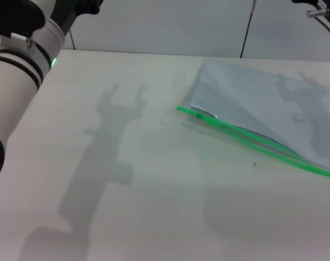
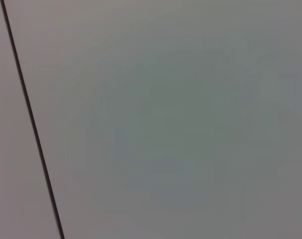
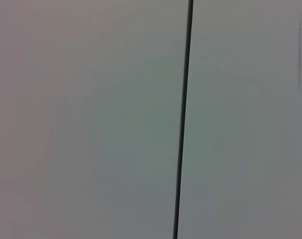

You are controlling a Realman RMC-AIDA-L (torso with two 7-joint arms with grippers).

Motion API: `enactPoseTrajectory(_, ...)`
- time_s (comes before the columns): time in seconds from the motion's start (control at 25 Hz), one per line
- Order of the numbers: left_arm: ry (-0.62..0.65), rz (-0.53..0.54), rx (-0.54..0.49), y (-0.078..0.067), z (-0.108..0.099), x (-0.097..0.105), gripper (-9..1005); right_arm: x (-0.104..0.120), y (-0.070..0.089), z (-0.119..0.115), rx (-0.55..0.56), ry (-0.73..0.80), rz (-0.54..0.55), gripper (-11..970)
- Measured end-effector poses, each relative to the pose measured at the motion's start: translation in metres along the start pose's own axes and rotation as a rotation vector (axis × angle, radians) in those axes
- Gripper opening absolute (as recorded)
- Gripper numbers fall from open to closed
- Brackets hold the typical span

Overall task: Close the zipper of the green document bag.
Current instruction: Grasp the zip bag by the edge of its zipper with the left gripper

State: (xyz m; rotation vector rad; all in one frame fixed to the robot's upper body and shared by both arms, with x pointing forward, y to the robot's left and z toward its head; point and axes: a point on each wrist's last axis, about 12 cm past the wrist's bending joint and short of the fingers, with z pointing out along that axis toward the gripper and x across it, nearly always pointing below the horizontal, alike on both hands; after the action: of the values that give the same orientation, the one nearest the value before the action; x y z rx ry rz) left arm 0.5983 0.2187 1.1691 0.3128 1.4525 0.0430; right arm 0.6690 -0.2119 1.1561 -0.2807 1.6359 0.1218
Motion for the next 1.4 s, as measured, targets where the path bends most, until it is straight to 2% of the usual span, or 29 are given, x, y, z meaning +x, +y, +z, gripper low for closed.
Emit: enactPoseTrajectory(1.4, 0.016, 0.004, 0.001, -0.0011, 0.0009, 0.0052, 658, 0.0007, -0.0016, -0.0002, 0.004, 0.002, 0.0, 572)
